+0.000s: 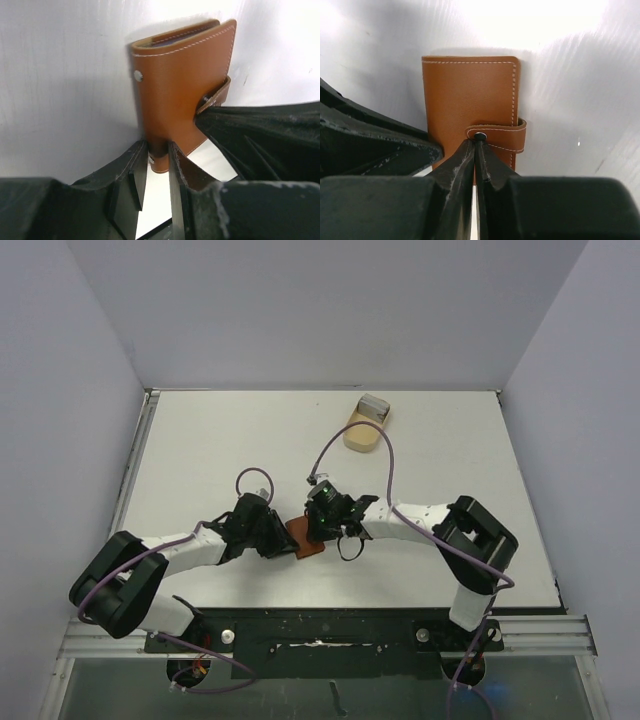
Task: Put the credit cards into the card holder
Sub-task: Close the card holder at the center of the board.
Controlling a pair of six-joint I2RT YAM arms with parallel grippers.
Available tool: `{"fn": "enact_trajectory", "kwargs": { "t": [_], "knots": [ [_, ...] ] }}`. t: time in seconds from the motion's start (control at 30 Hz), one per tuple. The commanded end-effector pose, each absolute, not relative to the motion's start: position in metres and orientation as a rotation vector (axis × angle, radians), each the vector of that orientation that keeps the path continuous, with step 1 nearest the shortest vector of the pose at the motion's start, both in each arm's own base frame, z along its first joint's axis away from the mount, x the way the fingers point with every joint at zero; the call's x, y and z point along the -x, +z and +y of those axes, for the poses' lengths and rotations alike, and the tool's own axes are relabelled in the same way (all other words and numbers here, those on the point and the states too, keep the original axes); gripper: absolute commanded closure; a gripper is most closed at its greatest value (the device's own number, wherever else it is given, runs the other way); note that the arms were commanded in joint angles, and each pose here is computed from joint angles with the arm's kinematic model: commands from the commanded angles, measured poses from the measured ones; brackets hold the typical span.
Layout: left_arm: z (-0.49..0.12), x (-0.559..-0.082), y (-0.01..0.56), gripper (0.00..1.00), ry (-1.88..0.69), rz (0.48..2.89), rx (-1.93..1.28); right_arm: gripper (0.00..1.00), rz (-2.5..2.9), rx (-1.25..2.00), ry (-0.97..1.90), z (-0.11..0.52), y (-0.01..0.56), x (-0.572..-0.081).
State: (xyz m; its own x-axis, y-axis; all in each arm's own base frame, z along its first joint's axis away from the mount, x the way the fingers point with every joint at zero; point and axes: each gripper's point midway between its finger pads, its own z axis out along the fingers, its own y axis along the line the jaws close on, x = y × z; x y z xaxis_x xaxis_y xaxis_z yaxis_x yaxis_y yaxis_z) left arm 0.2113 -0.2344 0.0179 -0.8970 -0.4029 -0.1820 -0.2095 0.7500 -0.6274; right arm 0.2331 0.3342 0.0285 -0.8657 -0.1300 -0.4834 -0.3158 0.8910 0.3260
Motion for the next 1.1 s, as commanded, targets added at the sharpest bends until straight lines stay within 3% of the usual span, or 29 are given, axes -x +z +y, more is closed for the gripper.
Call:
{"fn": "enact_trajectory", "kwargs": {
  "t": [0.0,0.43,0.83,1.07],
  "knots": [
    [-0.223,-0.197,-0.007,0.77,-0.797,2.710,0.454,0.95,2.794,0.407,0.465,0.301,-0.023,-0.220],
    [-0.220,-0.199,-0.006,0.79,-0.780,2.697,0.449,0.94,2.960,0.412,0.536,0.294,-0.053,-0.213],
    [-0.219,-0.262,0.084,0.76,-0.876,2.466,0.432,0.94,2.938,0.410,0.484,0.288,-0.051,-0.218],
    [-0.247,-0.280,0.085,0.93,-0.968,2.486,0.246,0.94,2.924,0.398,0.488,0.290,-0.050,-0.221]
  ]
}}
